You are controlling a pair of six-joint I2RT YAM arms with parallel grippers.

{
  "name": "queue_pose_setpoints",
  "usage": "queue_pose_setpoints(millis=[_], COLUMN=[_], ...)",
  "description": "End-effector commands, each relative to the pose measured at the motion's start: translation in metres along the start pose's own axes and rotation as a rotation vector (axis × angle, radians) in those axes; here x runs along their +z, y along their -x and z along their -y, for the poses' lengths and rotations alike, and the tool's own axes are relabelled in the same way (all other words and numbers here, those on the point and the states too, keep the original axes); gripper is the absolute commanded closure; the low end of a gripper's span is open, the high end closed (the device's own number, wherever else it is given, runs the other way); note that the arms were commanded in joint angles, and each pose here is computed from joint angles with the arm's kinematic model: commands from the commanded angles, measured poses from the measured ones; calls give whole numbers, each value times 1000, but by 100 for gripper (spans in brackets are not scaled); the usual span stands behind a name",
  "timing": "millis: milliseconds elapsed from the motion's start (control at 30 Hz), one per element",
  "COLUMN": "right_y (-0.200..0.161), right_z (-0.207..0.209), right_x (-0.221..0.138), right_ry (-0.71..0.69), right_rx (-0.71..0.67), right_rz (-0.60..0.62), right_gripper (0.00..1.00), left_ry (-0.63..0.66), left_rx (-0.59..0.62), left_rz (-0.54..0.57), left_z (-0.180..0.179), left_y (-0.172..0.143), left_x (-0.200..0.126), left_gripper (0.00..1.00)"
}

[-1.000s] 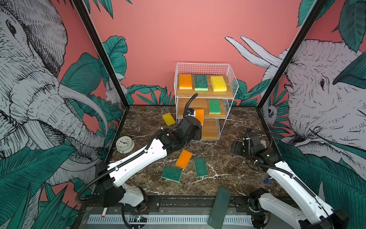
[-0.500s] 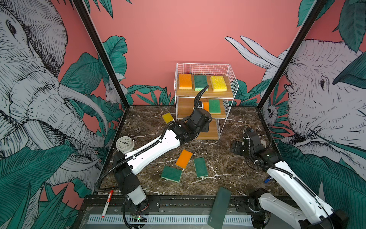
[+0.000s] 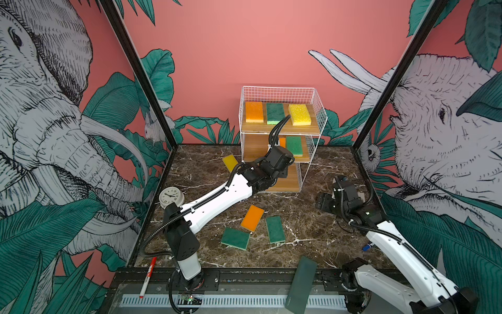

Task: Arrange cleaning sponges on a shelf
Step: Place the cleaning sponge on the shelf.

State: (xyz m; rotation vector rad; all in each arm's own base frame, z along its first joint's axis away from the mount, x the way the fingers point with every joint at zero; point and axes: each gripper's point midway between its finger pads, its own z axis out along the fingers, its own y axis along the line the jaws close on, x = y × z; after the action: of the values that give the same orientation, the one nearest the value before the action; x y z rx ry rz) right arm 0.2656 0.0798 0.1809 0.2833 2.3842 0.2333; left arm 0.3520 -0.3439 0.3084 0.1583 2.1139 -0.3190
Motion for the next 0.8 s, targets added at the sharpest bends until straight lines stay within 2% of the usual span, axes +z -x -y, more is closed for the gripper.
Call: queue_pose_setpoints(millis=[0,233,767], right_y=[17,17,16], right_z=[-7,-6,-5], right_x=[-10,-12,-17], right_ry=[33,37,50], right_rx=[28,35,49], right_rz=[56,63,79], right_gripper=[17,17,17], left_ry=[28,68,70], left_rx=[-22,-29,-30], left_rz=[68,96,133], left_z=[-7,-12,-9], left_y=[14,16,17], left_x=[0,12,34], left_gripper=[39,38,37])
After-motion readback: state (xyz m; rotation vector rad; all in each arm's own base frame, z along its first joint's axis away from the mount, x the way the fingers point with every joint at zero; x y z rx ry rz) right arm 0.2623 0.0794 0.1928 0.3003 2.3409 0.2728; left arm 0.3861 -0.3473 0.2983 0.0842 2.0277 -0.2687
